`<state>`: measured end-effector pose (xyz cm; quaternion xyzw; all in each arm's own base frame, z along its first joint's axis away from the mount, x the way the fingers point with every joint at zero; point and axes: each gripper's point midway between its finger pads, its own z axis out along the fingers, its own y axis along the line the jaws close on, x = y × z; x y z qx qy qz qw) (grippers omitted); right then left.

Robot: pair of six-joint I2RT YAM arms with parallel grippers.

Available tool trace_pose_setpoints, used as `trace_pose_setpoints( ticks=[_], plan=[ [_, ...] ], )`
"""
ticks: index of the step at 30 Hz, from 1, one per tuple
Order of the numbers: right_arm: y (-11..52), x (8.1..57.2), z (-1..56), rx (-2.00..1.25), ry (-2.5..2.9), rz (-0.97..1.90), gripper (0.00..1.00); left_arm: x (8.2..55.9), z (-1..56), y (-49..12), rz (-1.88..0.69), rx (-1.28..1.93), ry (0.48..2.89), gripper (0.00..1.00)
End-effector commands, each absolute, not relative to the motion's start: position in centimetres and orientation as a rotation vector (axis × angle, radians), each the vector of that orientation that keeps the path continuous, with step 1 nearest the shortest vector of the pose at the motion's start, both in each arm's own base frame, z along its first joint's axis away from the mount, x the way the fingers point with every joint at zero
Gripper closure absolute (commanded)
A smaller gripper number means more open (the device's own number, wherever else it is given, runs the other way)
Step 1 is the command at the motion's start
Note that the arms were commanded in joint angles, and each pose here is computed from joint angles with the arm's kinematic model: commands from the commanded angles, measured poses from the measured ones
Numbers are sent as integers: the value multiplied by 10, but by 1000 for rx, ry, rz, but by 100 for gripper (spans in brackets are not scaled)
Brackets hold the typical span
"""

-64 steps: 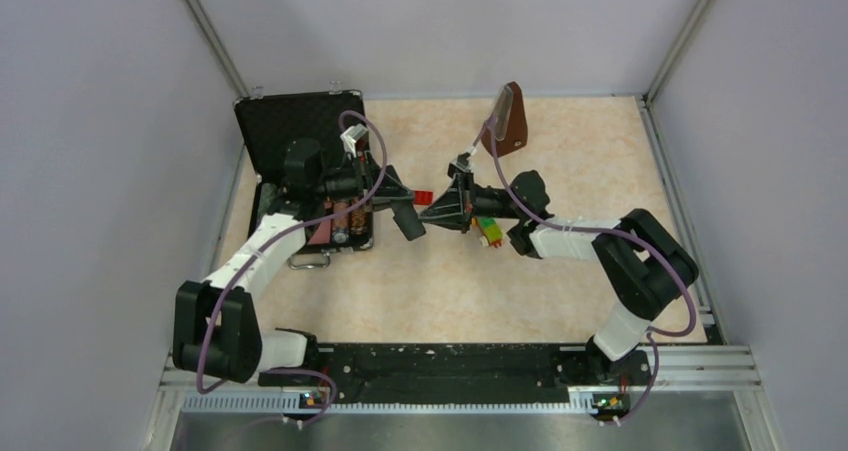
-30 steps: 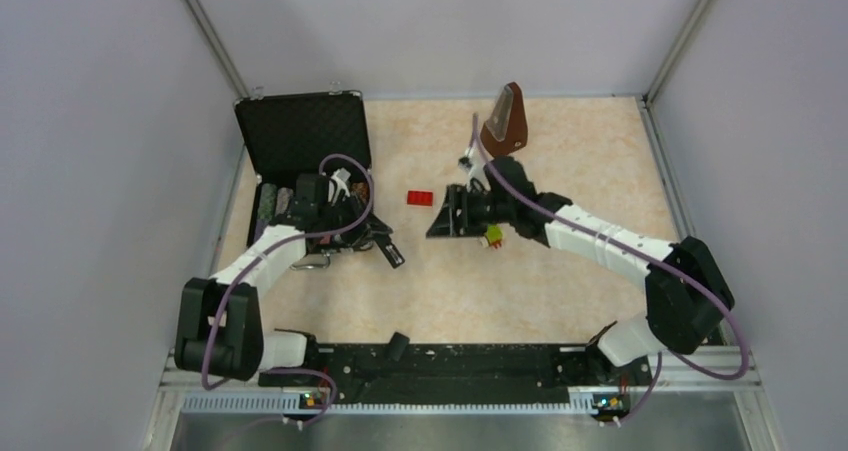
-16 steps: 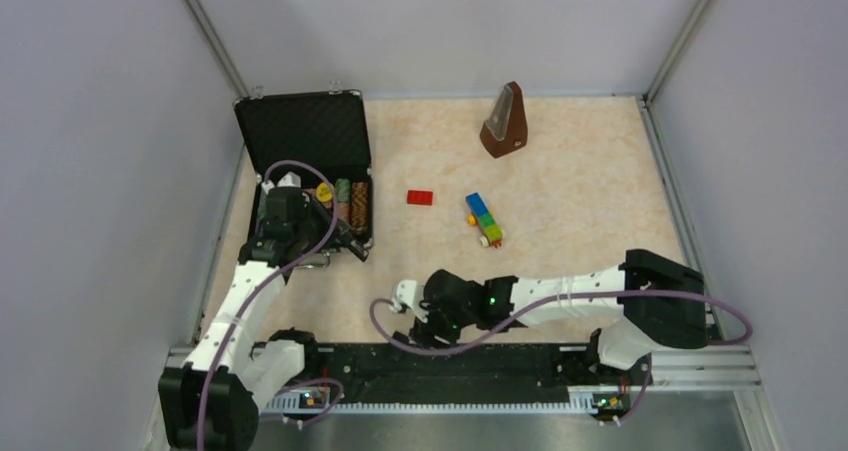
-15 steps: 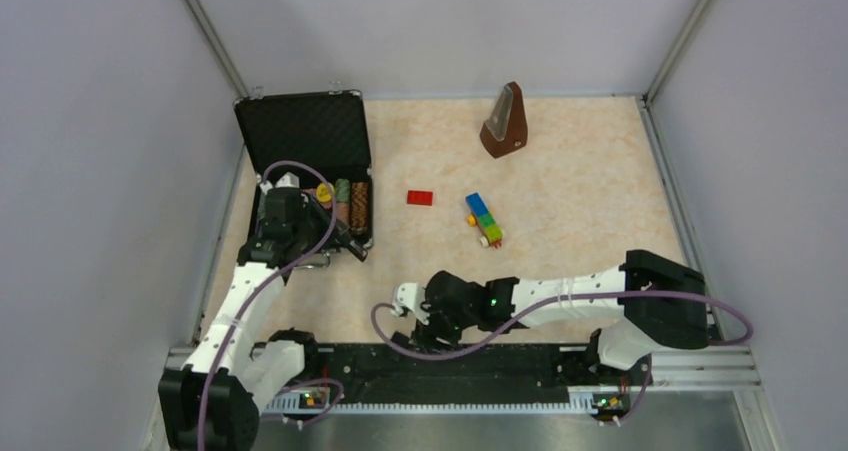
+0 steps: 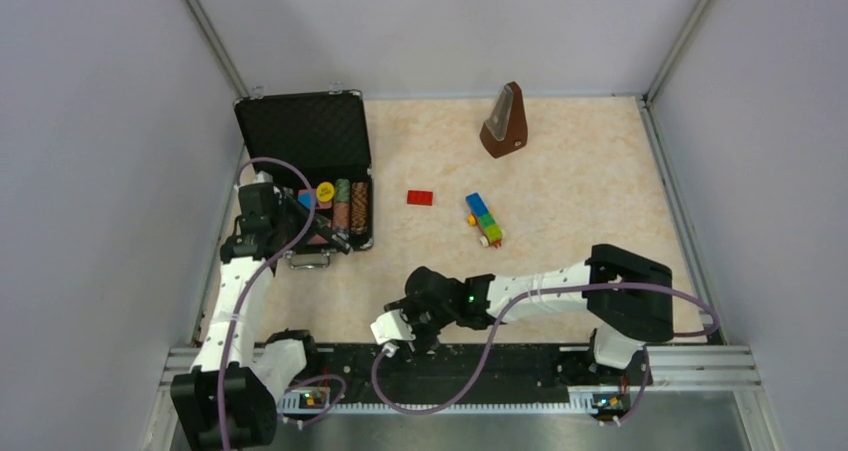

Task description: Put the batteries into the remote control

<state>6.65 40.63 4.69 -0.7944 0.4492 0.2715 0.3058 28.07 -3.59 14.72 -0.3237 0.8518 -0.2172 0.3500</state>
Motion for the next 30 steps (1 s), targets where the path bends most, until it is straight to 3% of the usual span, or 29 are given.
trace_pose_setpoints(
  ticks=[1, 23, 30],
  plan=[
    [429, 60, 60, -2165, 998, 765, 36, 295, 169, -34, -627, -776, 2154, 100],
    [444, 41, 27, -2367, 981, 796, 38, 297, 162, -20, -674, -795, 2151, 100],
    [439, 45, 15, -2424, 1019, 774, 46, 296, 165, -19, -682, -798, 2138, 100]
  ],
)
